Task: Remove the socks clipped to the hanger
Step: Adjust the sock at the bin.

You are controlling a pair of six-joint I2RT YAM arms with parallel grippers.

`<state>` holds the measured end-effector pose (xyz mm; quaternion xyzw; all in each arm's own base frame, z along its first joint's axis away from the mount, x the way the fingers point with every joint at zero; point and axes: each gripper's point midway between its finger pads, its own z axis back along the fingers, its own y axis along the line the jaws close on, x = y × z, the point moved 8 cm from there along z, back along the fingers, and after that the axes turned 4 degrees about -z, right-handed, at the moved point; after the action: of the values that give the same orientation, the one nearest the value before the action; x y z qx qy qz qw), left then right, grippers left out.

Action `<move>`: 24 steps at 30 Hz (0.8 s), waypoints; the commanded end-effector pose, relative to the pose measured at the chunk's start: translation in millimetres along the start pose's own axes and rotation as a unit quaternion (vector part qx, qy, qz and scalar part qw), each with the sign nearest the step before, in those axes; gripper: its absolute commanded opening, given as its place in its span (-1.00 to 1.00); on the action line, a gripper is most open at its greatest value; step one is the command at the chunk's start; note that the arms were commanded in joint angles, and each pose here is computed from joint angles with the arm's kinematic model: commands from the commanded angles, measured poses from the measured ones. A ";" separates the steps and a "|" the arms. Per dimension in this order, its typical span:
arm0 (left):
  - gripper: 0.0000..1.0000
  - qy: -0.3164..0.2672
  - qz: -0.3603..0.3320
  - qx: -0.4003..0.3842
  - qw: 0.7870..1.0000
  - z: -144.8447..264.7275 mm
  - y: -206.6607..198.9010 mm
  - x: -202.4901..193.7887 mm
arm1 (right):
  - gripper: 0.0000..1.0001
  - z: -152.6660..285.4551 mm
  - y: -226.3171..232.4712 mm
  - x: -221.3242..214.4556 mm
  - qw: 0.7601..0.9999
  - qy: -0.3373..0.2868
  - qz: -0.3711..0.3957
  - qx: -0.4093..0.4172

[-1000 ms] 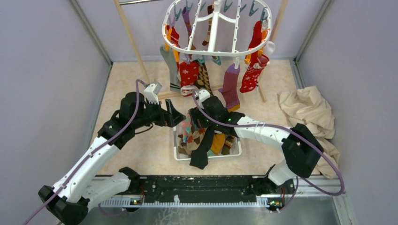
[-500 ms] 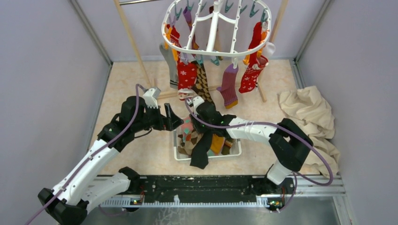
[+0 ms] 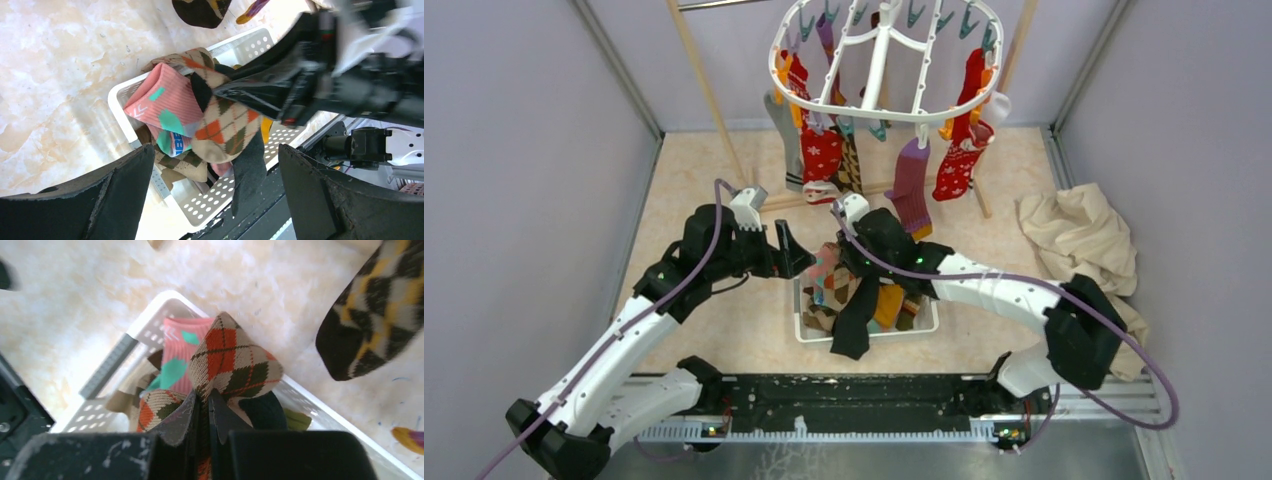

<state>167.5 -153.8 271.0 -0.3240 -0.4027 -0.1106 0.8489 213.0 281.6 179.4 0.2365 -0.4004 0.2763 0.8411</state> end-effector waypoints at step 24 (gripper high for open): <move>0.97 -0.002 -0.005 -0.013 1.000 -12.9 0.3 0.4 | -0.93 91.4 4.2 -16.8 0.995 -0.068 -0.046 0.059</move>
<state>174.6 -158.6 264.5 -0.3238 -0.4000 -0.1110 0.8502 152.6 217.3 232.1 0.3047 -0.4277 0.2718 0.8065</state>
